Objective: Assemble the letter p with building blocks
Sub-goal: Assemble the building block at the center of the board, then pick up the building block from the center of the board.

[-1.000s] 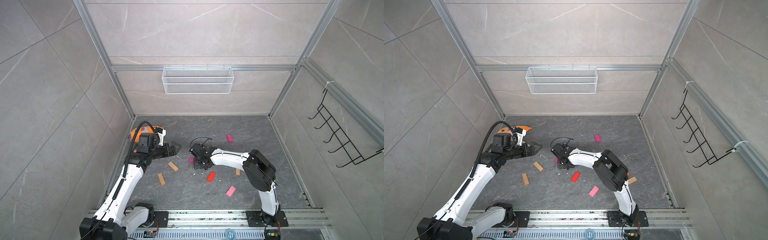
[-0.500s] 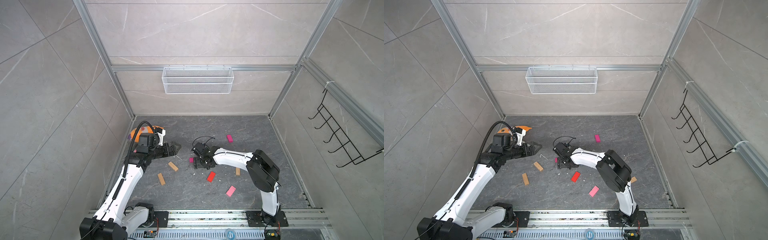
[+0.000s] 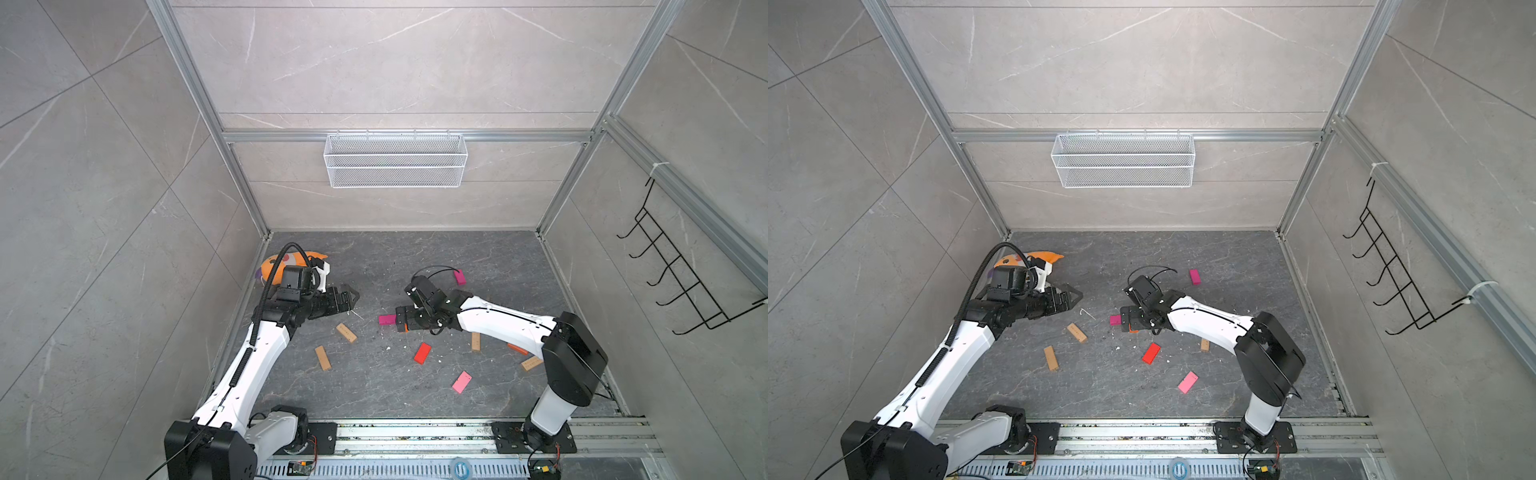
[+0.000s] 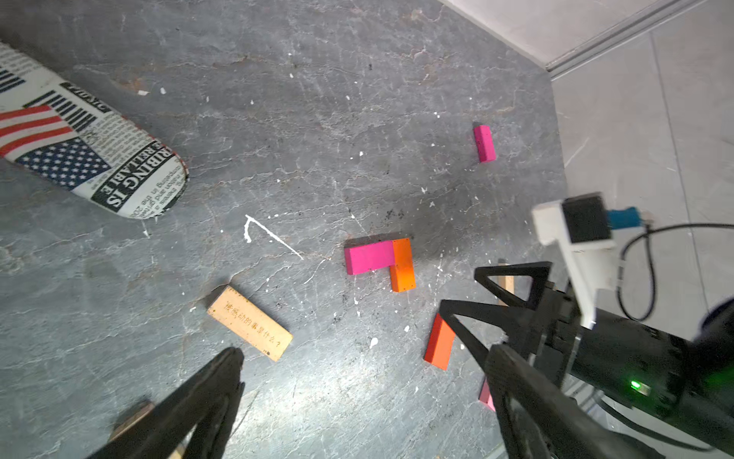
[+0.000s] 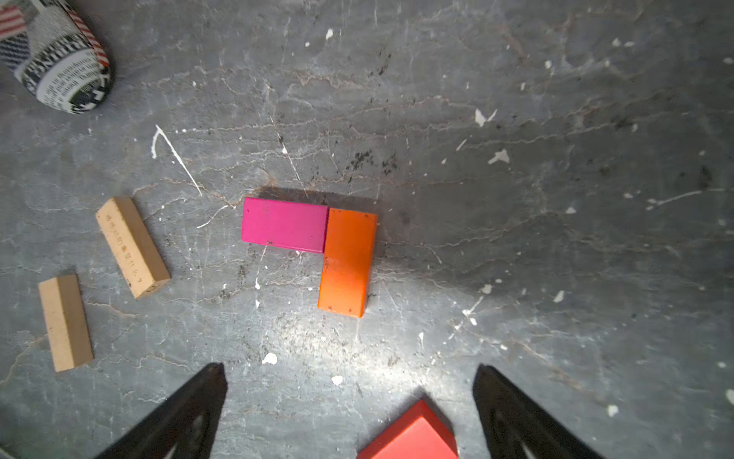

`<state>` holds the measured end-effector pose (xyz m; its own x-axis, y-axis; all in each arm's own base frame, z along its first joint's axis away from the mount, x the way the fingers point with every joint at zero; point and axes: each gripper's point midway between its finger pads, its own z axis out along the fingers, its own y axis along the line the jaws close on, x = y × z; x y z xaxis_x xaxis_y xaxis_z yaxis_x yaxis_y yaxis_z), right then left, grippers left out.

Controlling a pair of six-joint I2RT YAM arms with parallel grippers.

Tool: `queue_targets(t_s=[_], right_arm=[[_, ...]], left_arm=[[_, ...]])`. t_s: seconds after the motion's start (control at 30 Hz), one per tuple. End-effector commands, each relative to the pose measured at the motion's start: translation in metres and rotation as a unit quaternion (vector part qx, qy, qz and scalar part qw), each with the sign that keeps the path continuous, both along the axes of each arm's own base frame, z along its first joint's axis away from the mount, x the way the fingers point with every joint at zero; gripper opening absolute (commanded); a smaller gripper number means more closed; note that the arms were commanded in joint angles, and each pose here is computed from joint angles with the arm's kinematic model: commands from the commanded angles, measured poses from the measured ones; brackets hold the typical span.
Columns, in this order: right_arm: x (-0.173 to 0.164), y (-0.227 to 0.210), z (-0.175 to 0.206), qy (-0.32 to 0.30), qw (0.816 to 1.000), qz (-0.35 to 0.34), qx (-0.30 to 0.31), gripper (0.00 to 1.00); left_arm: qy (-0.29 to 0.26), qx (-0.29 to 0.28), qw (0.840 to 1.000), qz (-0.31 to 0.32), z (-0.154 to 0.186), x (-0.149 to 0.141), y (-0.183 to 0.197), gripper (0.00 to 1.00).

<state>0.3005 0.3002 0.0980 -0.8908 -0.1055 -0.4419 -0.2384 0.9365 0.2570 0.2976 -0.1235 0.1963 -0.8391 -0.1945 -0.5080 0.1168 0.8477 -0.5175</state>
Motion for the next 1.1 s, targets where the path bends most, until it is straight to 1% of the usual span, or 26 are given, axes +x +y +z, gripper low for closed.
queue_targets(t_s=[0.0,0.07,0.13,0.2,0.27,0.43,0.47,0.53,0.6,0.7,0.77,0.93,1.07], right_arm=[[-0.002,-0.006,0.019,-0.025,0.999,0.020,0.029,1.00],[-0.005,-0.012,0.027,-0.035,0.998,0.027,0.044,1.00],[-0.011,-0.019,0.032,-0.047,0.997,0.034,0.058,1.00],[-0.020,-0.023,0.034,-0.056,0.995,0.046,0.075,1.00],[-0.027,-0.025,0.035,-0.063,0.992,0.056,0.090,1.00],[-0.040,-0.025,0.036,-0.066,0.988,0.080,0.117,1.00],[-0.042,-0.027,0.037,-0.068,0.987,0.080,0.119,1.00],[-0.047,-0.032,0.045,-0.084,0.985,0.079,0.129,1.00],[-0.053,-0.037,0.051,-0.094,0.983,0.084,0.137,1.00],[-0.063,-0.043,0.053,-0.095,0.981,0.089,0.140,1.00],[-0.067,-0.049,0.052,-0.097,0.982,0.088,0.137,1.00],[-0.074,-0.064,0.050,-0.108,0.983,0.074,0.130,1.00],[-0.078,-0.069,0.043,-0.100,0.984,0.073,0.125,1.00]], left_arm=[[0.011,0.022,0.999,0.037,0.006,0.004,0.012,0.99],[0.040,0.038,0.995,0.081,-0.005,0.000,0.024,1.00],[0.080,0.027,0.990,0.114,-0.021,-0.010,0.028,0.98],[0.109,0.011,0.984,0.139,-0.032,-0.019,0.026,0.94],[0.128,0.010,0.977,0.168,-0.042,-0.026,0.025,0.91],[0.186,0.032,0.953,0.238,-0.078,-0.043,0.023,0.75],[0.192,0.038,0.949,0.248,-0.084,-0.045,0.021,0.74],[0.201,0.043,0.944,0.258,-0.094,-0.046,0.014,0.73],[0.207,0.047,0.943,0.257,-0.102,-0.045,0.003,0.72],[0.225,0.066,0.935,0.266,-0.117,-0.042,-0.007,0.70],[0.238,0.074,0.929,0.275,-0.127,-0.040,-0.010,0.68],[0.248,0.084,0.917,0.301,-0.141,-0.035,-0.012,0.64],[0.254,0.096,0.913,0.303,-0.149,-0.029,-0.013,0.61]])
